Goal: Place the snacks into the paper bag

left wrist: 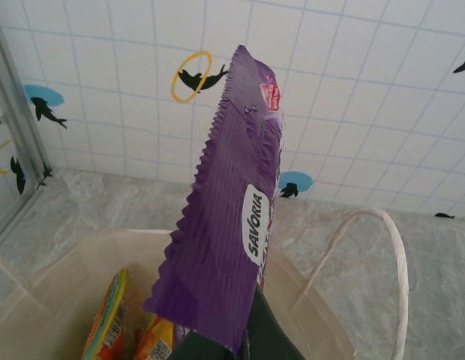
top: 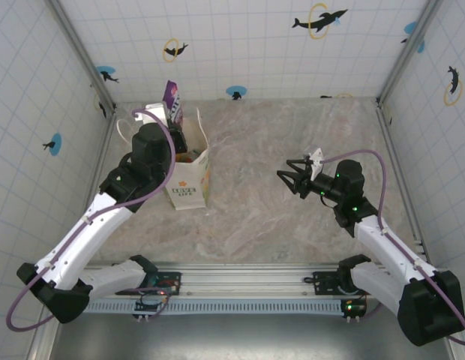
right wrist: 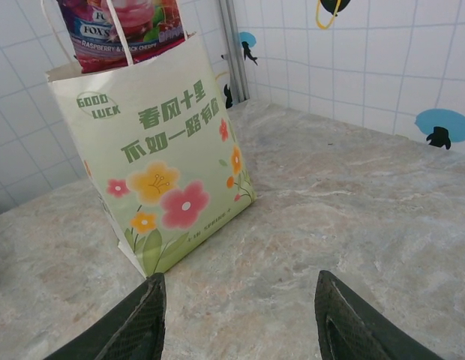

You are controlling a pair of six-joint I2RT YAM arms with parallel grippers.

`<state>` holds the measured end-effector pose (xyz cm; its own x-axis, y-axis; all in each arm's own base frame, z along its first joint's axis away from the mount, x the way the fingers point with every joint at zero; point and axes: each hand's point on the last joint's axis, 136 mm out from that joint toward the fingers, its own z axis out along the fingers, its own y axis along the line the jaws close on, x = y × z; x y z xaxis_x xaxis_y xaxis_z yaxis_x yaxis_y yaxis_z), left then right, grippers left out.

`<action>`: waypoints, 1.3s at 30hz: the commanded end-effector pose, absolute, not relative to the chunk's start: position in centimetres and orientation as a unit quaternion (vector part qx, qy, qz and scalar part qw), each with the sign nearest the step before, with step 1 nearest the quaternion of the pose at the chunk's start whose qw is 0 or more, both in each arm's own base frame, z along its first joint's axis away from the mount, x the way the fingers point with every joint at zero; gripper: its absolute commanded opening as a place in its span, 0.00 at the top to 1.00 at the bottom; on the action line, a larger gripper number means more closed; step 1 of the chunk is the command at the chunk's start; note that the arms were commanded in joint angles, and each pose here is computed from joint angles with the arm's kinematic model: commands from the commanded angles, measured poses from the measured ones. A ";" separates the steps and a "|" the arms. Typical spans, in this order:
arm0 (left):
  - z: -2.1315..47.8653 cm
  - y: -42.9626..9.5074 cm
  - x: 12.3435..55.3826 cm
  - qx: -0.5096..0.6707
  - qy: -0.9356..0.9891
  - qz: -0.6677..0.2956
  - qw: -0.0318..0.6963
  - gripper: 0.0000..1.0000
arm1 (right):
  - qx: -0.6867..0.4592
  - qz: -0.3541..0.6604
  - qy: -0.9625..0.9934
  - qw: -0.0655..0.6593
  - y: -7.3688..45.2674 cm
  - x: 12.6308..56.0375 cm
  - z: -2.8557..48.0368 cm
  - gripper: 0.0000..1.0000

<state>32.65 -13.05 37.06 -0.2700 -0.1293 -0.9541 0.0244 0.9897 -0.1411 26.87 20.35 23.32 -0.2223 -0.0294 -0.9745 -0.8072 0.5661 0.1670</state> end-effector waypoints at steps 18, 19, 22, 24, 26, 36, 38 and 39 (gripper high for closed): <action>35.5 -14.2 32.8 -0.048 0.789 -0.140 0.596 1.00 | -0.303 0.347 0.702 0.543 20.1 26.4 21.8 0.46; 35.4 -14.2 32.8 -0.051 0.786 -0.142 0.600 1.00 | -0.303 0.347 0.703 0.542 20.2 26.3 21.8 0.46; 35.1 -14.3 32.9 -0.054 0.780 -0.150 0.605 1.00 | -0.303 0.347 0.703 0.542 20.2 26.3 21.7 0.46; 34.8 -14.2 33.0 -0.060 0.781 -0.150 0.603 1.00 | -0.303 0.348 0.703 0.542 20.3 26.3 21.7 0.46; 34.5 -14.1 33.0 -0.066 0.784 -0.148 0.599 1.00 | -0.303 0.347 0.702 0.543 20.2 26.3 21.7 0.47; 36.0 -13.1 32.8 -0.083 0.786 -0.129 0.599 0.68 | -0.298 0.354 0.704 0.539 20.5 26.3 21.9 0.46; 36.7 -12.7 32.8 -0.082 0.791 -0.119 0.595 0.63 | -0.296 0.357 0.704 0.537 20.6 26.4 22.1 0.46; 37.0 -12.5 32.8 -0.082 0.794 -0.113 0.591 0.62 | -0.296 0.359 0.704 0.536 20.7 26.5 22.2 0.46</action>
